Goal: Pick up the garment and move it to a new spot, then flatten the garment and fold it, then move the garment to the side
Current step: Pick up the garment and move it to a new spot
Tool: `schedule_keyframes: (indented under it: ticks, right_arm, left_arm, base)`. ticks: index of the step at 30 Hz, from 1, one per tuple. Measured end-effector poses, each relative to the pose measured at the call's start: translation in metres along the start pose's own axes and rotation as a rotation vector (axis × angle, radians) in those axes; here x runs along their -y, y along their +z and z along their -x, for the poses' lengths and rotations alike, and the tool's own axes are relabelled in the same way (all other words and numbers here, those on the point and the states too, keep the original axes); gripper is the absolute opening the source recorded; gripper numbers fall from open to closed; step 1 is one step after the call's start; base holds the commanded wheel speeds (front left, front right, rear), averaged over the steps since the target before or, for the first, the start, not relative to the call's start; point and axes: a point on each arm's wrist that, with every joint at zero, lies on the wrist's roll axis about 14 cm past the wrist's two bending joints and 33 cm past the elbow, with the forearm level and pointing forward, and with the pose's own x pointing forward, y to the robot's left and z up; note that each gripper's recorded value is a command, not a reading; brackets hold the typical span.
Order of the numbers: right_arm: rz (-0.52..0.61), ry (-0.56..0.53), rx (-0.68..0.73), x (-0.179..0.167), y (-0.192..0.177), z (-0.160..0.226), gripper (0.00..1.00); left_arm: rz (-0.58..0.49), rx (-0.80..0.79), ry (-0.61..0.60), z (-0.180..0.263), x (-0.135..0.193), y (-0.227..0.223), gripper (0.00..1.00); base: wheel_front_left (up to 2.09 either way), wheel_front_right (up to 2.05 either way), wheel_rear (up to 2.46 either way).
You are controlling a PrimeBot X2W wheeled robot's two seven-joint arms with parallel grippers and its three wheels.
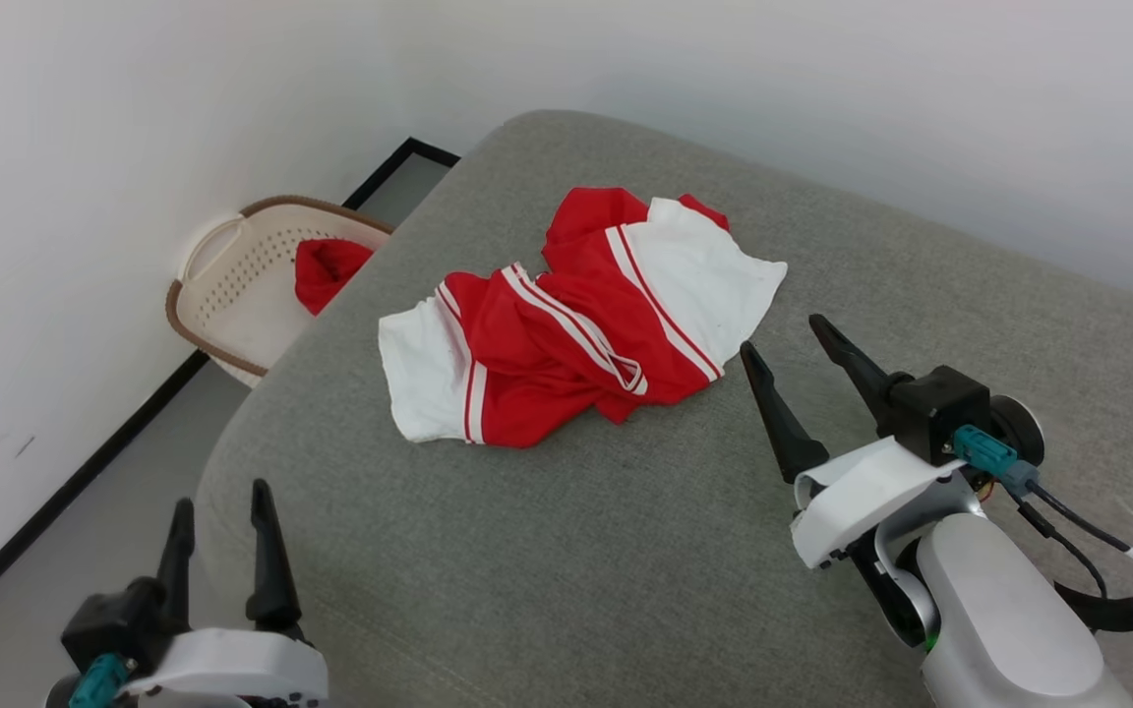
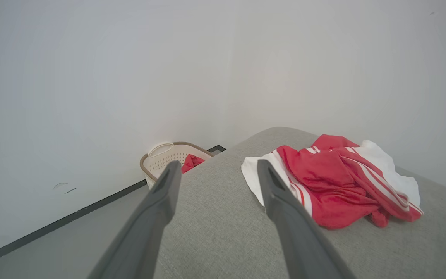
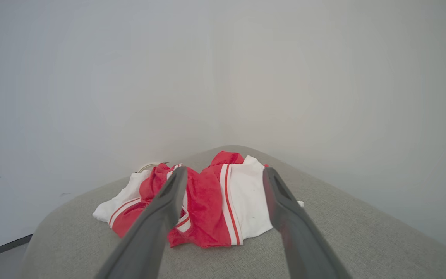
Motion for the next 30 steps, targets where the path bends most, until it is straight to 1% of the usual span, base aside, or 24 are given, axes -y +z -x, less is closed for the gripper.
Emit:
schedule_keyframes:
  ticks: [3,5,7,9,10,12,14,17,19,21,22,23,24,25,26,27,29,30]
  right_arm:
    - [-0.011,0.003,0.0,-0.001,0.0,-0.002,1.0]
    - [-0.012,-0.009,0.005,0.003,0.001,-0.001,1.0]
    - [-0.015,-0.031,0.013,0.011,0.004,0.001,1.0]
    - [-0.017,-0.062,0.014,0.02,0.004,0.008,1.0]
    - [-0.019,-0.078,0.013,0.024,0.002,0.012,1.0]
    - [-0.019,-0.115,0.012,0.034,0.0,0.022,1.0]
    - [-0.005,-0.127,0.017,0.037,0.001,0.026,1.0]
    - [0.013,-0.139,0.052,0.04,0.014,0.028,1.0]
    - [0.034,-0.153,0.078,0.047,0.024,0.03,1.0]
    - [0.053,-0.173,0.104,0.057,0.034,0.031,1.0]
    - [0.057,-0.185,0.112,0.063,0.037,0.034,1.0]
    - [0.059,-0.2,0.117,0.068,0.039,0.036,1.0]
    - [0.058,-0.215,0.12,0.074,0.039,0.04,1.0]
    - [0.054,-0.234,0.118,0.08,0.038,0.044,1.0]
    - [0.055,-0.254,0.117,0.088,0.038,0.05,1.0]
    - [0.054,-0.277,0.118,0.096,0.037,0.055,1.0]
    - [0.054,-0.324,0.117,0.112,0.036,0.067,1.0]
    - [0.051,-0.346,0.108,0.118,0.032,0.073,1.0]
  left_arm:
    - [0.007,-0.007,-0.001,0.002,0.002,-0.002,1.0]
    - [0.01,-0.007,-0.022,0.001,0.008,-0.002,1.0]
    - [0.01,-0.004,-0.058,-0.003,0.018,-0.002,1.0]
    - [0.02,-0.001,-0.115,-0.011,0.033,0.0,1.0]
    - [0.009,0.0,-0.152,-0.015,0.042,0.0,1.0]
    - [-0.017,0.001,-0.232,-0.027,0.063,0.002,1.0]
    - [-0.04,0.018,-0.284,-0.041,0.077,0.01,1.0]
    - [-0.063,0.052,-0.346,-0.067,0.097,0.027,1.0]
    - [-0.042,0.071,-0.372,-0.087,0.113,0.04,1.0]
    - [-0.097,0.07,-0.418,-0.106,0.128,0.049,1.0]
    - [-0.081,0.061,-0.425,-0.116,0.135,0.051,1.0]
    - [-0.092,0.034,-0.44,-0.124,0.142,0.05,1.0]
    - [-0.154,-0.009,-0.469,-0.131,0.15,0.042,1.0]
    - [-0.181,-0.044,-0.487,-0.137,0.157,0.036,1.0]
    - [-0.171,-0.09,-0.498,-0.143,0.166,0.03,1.0]
    - [-0.155,-0.163,-0.505,-0.149,0.175,0.019,1.0]
    - [-0.242,-0.29,-0.55,-0.155,0.193,-0.005,1.0]
    - [-0.258,-0.355,-0.553,-0.159,0.197,-0.016,1.0]
  base:
    - [0.0,0.0,0.0]
    - [0.0,0.0,0.0]
    - [0.0,0.0,0.0]
    - [0.0,0.0,0.0]
    - [0.0,0.0,0.0]
    - [0.0,0.0,0.0]
    - [0.0,0.0,0.0]
    - [0.0,0.0,0.0]
    - [0.0,0.0,0.0]
    - [0.0,0.0,0.0]
    - [0.0,0.0,0.0]
    - [0.0,0.0,0.0]
    - [0.0,0.0,0.0]
    - [0.0,0.0,0.0]
    - [0.0,0.0,0.0]
    - [0.0,0.0,0.0]
    - [0.0,0.0,0.0]
    - [0.0,0.0,0.0]
